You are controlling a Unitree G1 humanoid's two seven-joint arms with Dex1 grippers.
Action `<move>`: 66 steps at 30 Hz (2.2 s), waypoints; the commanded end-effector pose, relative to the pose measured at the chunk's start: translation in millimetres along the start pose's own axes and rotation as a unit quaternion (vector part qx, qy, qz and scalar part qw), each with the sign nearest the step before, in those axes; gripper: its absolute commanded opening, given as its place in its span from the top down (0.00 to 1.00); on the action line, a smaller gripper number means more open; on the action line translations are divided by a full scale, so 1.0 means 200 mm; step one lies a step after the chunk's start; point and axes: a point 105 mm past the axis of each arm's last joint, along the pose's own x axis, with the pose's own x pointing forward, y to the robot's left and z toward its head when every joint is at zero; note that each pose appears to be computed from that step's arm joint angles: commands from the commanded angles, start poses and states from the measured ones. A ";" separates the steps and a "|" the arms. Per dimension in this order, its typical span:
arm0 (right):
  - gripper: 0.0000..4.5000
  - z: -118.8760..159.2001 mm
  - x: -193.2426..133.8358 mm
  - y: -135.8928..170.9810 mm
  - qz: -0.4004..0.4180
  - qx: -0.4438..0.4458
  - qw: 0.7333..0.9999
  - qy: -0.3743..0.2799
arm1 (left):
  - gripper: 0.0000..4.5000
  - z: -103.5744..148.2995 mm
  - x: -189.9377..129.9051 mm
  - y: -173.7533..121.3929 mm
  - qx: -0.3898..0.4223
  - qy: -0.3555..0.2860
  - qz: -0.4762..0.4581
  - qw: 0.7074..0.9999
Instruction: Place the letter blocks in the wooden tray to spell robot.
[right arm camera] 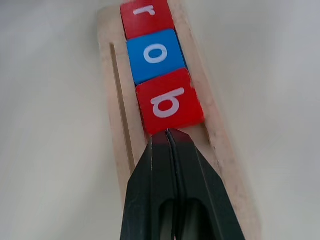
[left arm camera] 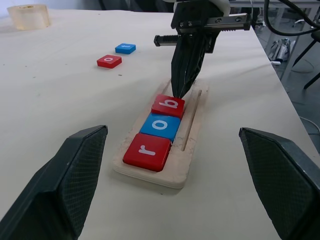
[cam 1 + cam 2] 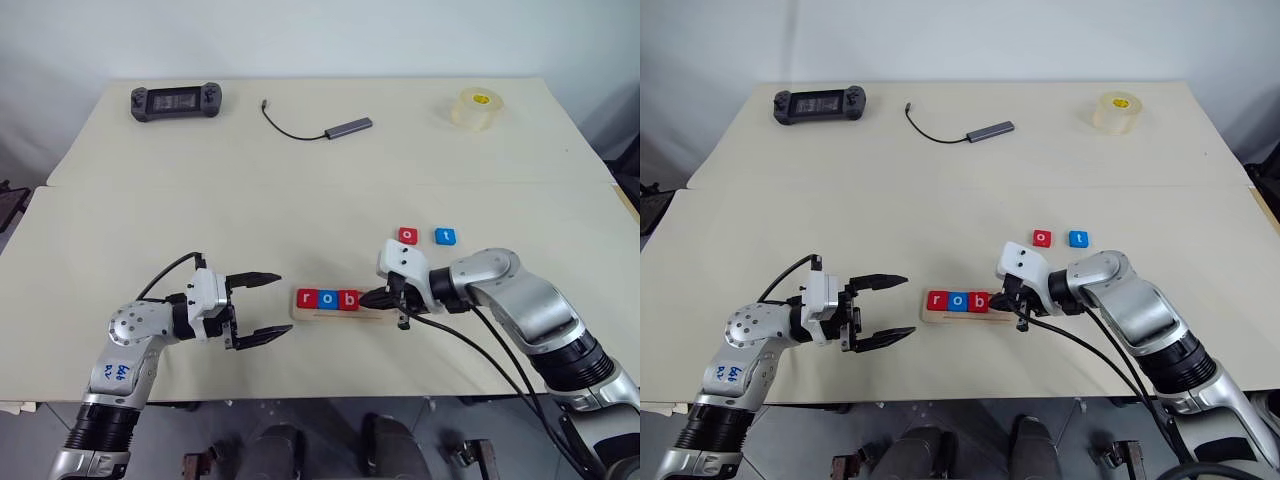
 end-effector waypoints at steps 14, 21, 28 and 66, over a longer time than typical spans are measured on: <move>0.64 -0.05 -0.38 0.05 -0.085 0.024 0.991 -0.104 | 0.00 0.01 -0.03 0.01 0.008 -0.004 0.012 1.000; 0.11 -0.44 -0.73 0.01 -0.351 0.044 0.918 -0.178 | 0.00 -0.02 -0.02 0.02 -0.010 -0.004 0.020 1.000; 0.01 -0.71 -0.80 0.18 -0.408 0.073 0.892 -0.179 | 0.00 -0.02 0.00 0.05 -0.012 -0.004 0.019 1.000; 0.01 -0.10 -0.48 -0.49 -0.327 0.224 0.914 -0.085 | 0.00 0.03 0.01 0.03 -0.032 -0.009 0.038 0.999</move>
